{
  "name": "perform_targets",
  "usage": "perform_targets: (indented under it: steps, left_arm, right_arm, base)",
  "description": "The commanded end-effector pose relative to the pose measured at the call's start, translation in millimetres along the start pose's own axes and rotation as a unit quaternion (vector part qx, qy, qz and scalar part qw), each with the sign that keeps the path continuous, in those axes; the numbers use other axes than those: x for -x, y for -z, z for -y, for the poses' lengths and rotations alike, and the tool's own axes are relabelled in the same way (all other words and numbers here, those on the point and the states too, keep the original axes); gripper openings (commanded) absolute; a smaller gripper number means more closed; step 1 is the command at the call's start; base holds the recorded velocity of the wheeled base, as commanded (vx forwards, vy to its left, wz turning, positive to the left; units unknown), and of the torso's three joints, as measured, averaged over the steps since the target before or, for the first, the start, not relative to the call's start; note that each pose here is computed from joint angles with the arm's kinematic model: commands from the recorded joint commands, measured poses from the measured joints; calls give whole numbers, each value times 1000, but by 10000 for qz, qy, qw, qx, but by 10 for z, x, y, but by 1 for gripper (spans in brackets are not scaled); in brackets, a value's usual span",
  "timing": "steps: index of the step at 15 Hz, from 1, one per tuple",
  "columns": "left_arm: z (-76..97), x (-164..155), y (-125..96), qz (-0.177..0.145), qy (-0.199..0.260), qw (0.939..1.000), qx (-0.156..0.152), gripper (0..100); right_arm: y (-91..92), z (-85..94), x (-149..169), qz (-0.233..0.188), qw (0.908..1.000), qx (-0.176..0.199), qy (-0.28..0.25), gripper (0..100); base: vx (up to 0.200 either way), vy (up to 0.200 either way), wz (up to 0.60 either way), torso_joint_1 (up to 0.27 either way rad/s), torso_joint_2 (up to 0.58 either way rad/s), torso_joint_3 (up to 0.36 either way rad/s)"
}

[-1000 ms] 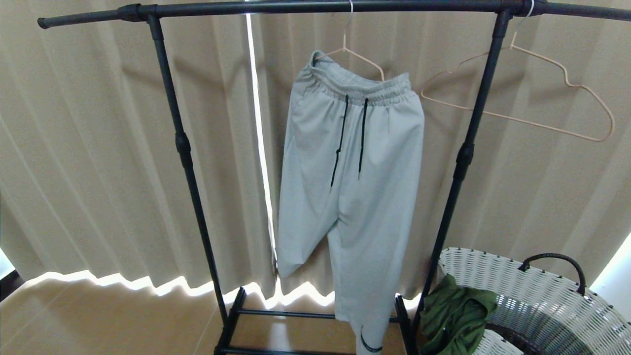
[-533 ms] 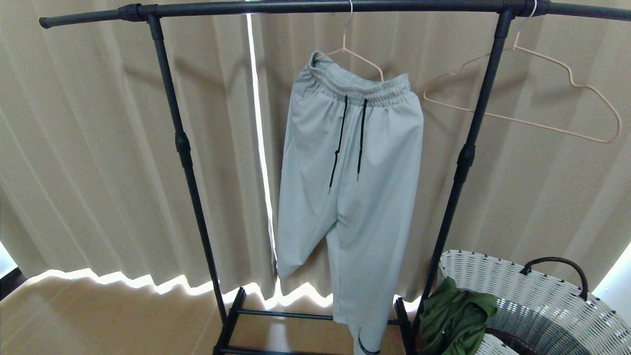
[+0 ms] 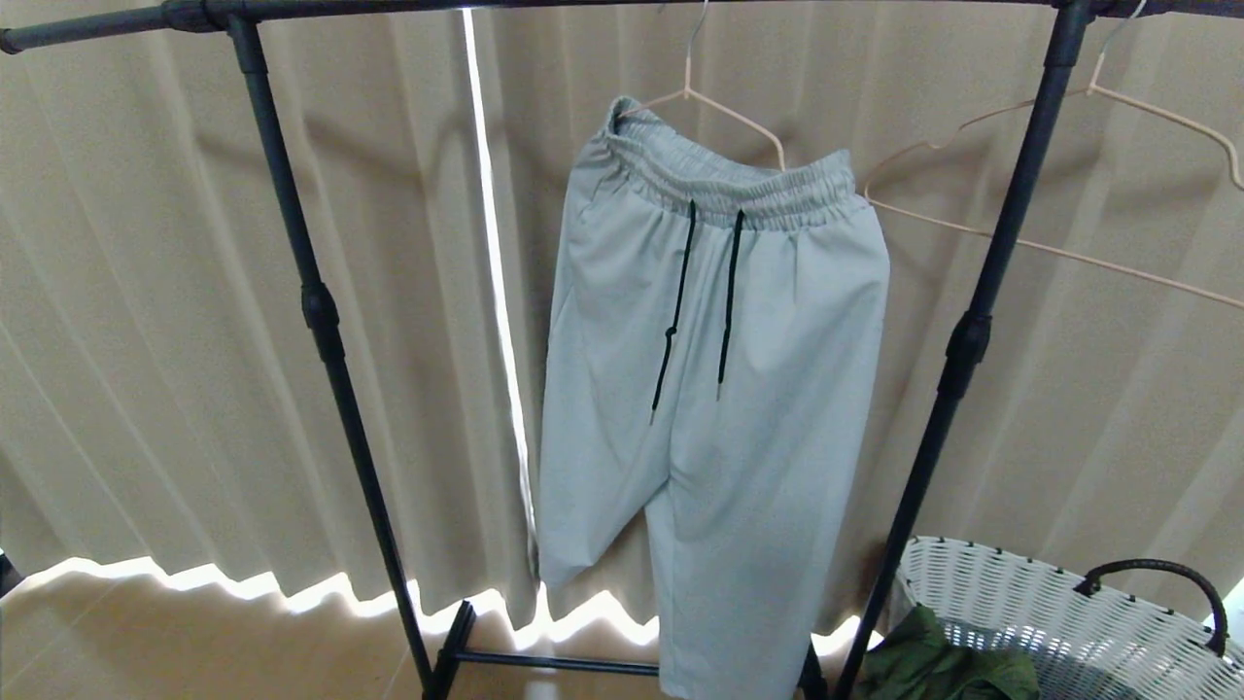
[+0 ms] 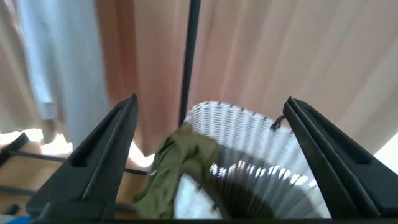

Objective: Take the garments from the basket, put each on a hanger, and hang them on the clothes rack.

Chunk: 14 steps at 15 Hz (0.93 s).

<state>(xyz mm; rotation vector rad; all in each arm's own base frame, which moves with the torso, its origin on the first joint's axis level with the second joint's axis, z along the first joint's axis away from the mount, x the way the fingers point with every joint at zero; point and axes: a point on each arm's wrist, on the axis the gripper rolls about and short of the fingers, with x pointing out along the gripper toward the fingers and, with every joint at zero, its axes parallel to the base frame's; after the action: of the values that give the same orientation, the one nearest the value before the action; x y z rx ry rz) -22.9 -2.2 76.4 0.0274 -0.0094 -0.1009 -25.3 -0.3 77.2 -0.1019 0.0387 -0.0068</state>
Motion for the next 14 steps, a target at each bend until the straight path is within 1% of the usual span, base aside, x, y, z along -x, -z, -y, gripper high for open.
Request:
perform_targets:
  steps: [1,2,3,4,5,6,7,8,9,10,11,12,14]
  left_arm:
    - [0,0,-1,6,1,10000,-11,100]
    - [0,0,-1,6,1,10000,-3,100]
    - [0,0,-1,6,1,10000,4,100]
    - [0,0,-1,6,1,10000,4,100]
    - [0,0,-1,5,-7,10000,12,100]
    - [0,0,-1,5,-7,10000,12,100]
    - [-1,0,-1,5,-22,10000,27,100]
    - [-1,0,-1,5,-30,10000,27,100]
    - [-2,0,-1,5,-38,10000,35,100]
    - [-2,0,-1,5,-45,10000,50,100]
    - [-2,0,-2,12,-45,10000,49,100]
    - [-3,0,-2,12,-53,10000,73,100]
    - [-3,0,-2,12,-53,10000,73,100]
  right_arm:
    - [-141,15,45,17,9991,428,-65,100]
    - [-230,26,54,-83,9978,645,-112,100]
    - [-408,51,41,-324,9938,1025,-291,100]
    - [-520,64,-11,-528,9893,1296,-403,100]
    - [-655,70,-157,-949,9818,1549,-548,100]
    - [-691,66,-266,-1281,9771,1581,-628,100]
    - [-680,50,-494,-2014,9622,1650,-798,100]
    - [-609,32,-677,-2677,9427,1733,-980,100]
    - [-559,21,-777,-3038,9303,1754,-1069,100]
    - [-481,1,-972,-3568,9100,1738,-1201,100]
    - [-468,-3,-1011,-3636,9070,1736,-1220,100]
    - [-376,-25,-1191,-3884,8958,1722,-1301,100]
    - [-251,-51,-1282,-4098,8836,1775,-1406,100]
  base:
    - [0,0,0,0,0,0]
    - [0,0,0,0,0,0]
    - [0,0,0,0,0,0]
    - [0,0,0,0,0,0]
    - [0,0,0,0,0,0]
    - [0,0,0,0,0,0]
    - [0,0,0,0,0,0]
    - [0,0,0,0,0,0]
    - [0,0,0,0,0,0]
    - [0,0,0,0,0,0]
    - [0,0,0,0,0,0]
    - [0,0,0,0,0,0]
    - [0,0,0,0,0,0]
